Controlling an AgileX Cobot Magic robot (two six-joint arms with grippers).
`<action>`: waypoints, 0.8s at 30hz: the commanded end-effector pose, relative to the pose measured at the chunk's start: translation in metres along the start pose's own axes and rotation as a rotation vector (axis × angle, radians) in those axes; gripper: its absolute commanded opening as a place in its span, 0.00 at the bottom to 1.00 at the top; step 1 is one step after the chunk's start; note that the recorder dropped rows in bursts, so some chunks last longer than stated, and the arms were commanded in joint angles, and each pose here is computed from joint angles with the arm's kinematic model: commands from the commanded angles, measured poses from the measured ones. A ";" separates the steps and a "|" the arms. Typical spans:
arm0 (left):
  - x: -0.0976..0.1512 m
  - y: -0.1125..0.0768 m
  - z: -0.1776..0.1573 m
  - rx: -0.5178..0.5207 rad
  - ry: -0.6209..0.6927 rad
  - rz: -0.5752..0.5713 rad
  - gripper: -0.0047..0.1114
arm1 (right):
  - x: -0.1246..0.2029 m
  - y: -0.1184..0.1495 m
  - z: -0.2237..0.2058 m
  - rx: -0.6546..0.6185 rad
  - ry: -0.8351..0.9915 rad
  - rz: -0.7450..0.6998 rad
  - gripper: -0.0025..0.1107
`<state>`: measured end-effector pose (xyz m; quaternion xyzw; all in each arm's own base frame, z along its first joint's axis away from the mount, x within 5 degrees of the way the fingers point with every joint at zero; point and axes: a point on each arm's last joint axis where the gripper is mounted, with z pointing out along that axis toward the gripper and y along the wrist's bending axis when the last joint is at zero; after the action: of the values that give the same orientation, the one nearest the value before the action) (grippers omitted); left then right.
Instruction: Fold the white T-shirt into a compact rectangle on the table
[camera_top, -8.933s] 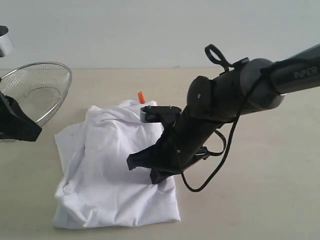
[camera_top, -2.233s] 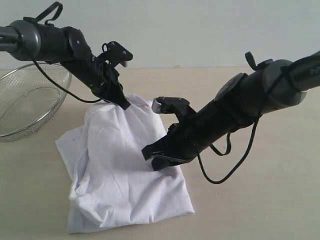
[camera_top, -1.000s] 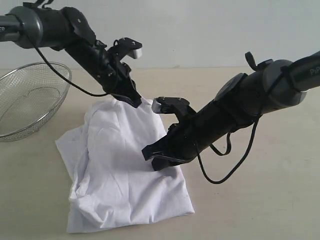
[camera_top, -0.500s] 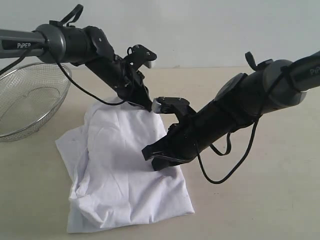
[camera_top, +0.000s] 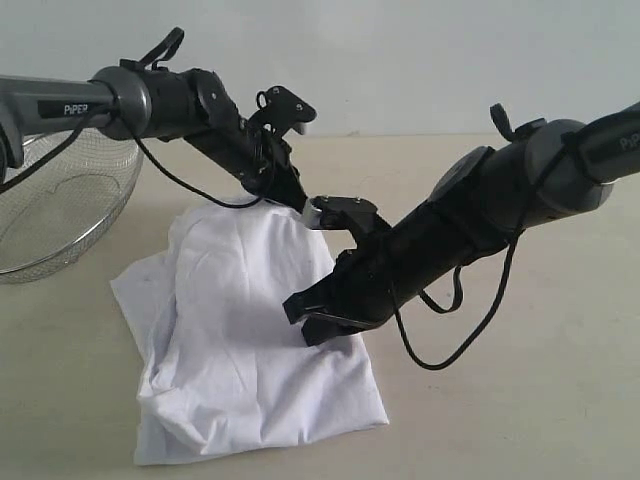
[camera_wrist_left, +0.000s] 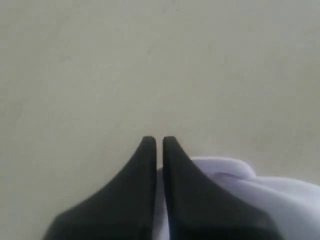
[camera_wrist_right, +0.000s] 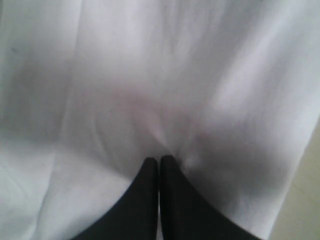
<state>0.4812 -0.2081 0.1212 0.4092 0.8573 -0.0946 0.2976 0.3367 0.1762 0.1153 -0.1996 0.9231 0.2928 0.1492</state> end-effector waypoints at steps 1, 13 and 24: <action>-0.006 0.008 -0.005 -0.050 -0.017 0.008 0.08 | 0.002 -0.001 0.000 -0.003 0.017 -0.021 0.02; 0.008 0.038 -0.032 -0.041 0.061 -0.075 0.08 | 0.002 -0.002 0.000 0.006 0.011 -0.021 0.02; -0.003 0.008 -0.127 0.198 0.320 -0.126 0.08 | 0.001 -0.003 0.000 0.020 0.002 -0.020 0.02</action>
<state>0.4474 -0.1578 0.2253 0.3995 0.8922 -0.1163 0.1756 0.3369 0.1759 0.1152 -0.2007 0.9234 0.2906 0.1503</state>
